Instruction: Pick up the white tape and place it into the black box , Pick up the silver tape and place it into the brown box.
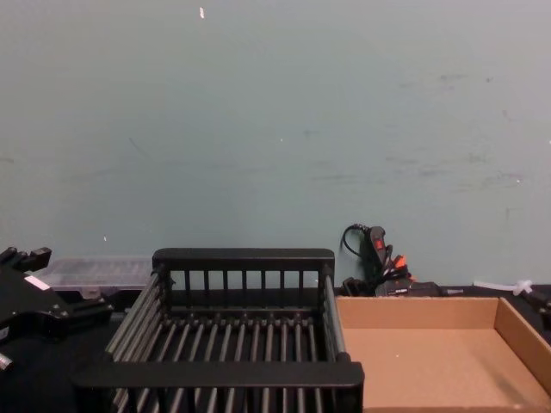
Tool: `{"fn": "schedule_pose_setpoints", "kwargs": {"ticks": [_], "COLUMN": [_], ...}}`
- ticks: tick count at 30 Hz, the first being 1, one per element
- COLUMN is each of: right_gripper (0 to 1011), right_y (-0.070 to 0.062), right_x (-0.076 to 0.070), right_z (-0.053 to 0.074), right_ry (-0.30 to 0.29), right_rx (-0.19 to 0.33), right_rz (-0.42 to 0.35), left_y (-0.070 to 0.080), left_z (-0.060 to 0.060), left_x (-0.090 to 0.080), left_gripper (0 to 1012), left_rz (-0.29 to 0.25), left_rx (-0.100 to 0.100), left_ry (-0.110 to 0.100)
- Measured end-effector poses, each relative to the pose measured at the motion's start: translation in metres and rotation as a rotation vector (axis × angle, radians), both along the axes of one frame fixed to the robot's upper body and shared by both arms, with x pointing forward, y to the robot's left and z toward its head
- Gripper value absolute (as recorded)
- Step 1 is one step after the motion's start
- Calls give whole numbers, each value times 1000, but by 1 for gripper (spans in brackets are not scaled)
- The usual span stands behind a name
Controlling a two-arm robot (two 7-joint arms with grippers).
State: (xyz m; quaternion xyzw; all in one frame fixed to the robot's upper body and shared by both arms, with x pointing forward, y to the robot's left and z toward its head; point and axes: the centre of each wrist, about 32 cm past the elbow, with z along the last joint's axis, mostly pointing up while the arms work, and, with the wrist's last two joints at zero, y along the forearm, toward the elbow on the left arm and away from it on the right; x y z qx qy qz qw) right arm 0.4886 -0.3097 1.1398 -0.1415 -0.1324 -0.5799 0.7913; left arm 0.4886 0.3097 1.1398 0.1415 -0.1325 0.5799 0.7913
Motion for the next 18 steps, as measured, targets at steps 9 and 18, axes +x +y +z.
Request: {"fn": "schedule_pose_setpoints", "kwargs": {"ticks": [9,18], "right_gripper": [1000,1000], "right_y": [0,0], "right_x": [0,0], "right_z": [0,0], "right_ry": [0,0], "right_rx": [0,0], "right_rz": [0,0], "left_y": [0,0], "left_z": [0,0], "left_x": [0,0], "left_gripper": [1002,1001], "left_rz": [0,0], "left_rx": [0,0], "left_ry": [0,0]}}
